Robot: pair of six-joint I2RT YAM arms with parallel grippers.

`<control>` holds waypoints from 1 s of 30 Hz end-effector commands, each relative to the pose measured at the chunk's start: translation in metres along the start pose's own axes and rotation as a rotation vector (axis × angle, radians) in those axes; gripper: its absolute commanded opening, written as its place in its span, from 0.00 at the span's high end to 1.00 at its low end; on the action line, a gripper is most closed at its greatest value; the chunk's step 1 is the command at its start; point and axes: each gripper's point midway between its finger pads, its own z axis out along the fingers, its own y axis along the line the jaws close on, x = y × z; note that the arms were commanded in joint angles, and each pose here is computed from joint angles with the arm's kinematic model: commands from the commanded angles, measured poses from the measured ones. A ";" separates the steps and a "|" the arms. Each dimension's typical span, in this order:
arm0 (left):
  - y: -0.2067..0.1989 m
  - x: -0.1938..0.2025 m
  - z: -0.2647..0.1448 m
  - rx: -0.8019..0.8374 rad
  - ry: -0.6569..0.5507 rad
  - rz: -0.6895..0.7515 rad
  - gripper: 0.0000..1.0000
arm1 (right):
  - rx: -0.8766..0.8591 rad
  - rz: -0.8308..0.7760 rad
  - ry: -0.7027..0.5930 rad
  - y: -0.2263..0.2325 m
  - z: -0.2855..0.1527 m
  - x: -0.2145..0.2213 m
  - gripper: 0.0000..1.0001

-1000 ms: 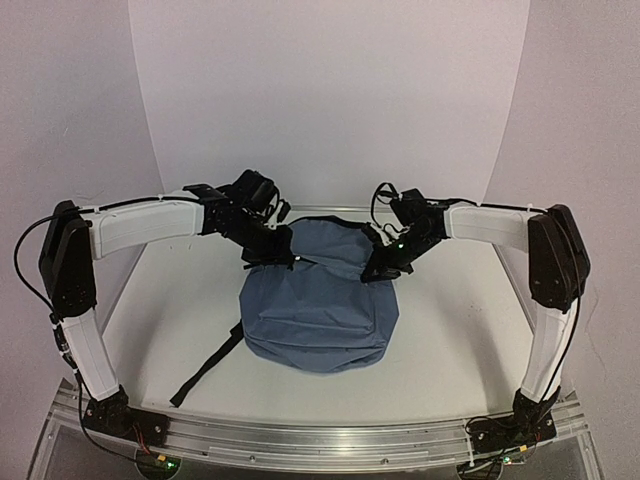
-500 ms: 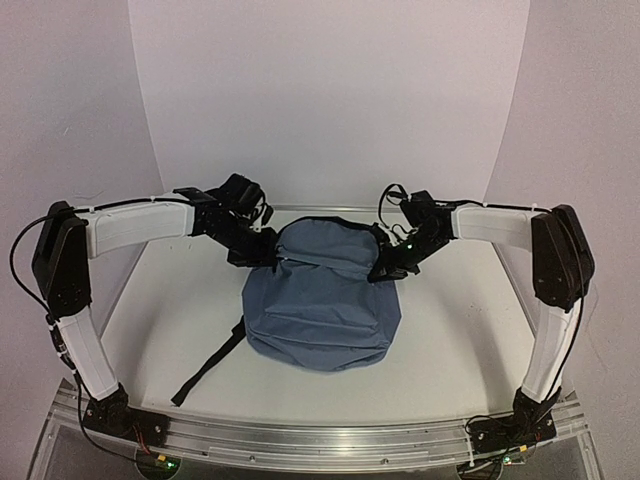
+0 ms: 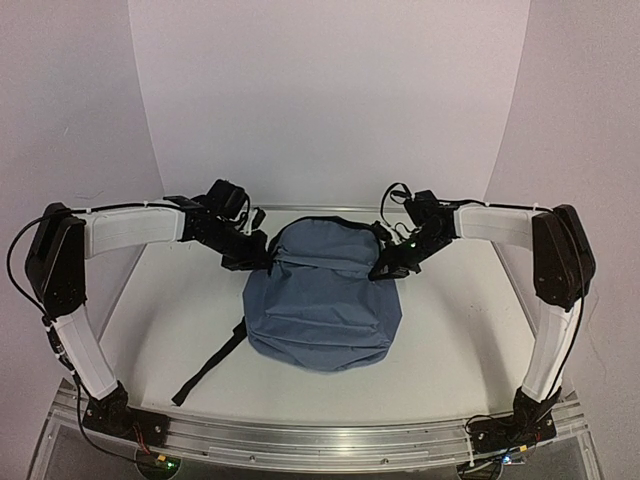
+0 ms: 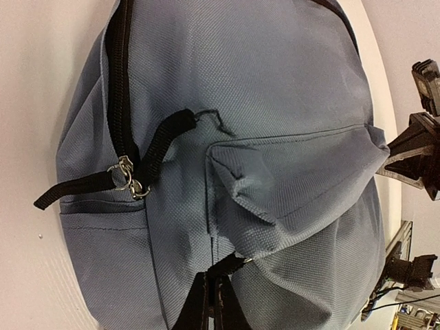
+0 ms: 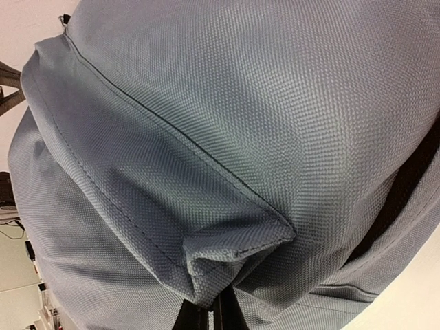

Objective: Pack the student bag
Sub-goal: Zip the student bag at the center of the board, then adjust the student bag at the center of the board.

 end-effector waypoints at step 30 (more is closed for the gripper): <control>0.059 -0.022 -0.043 0.144 -0.161 -0.146 0.00 | -0.013 -0.032 0.096 -0.003 -0.028 0.049 0.02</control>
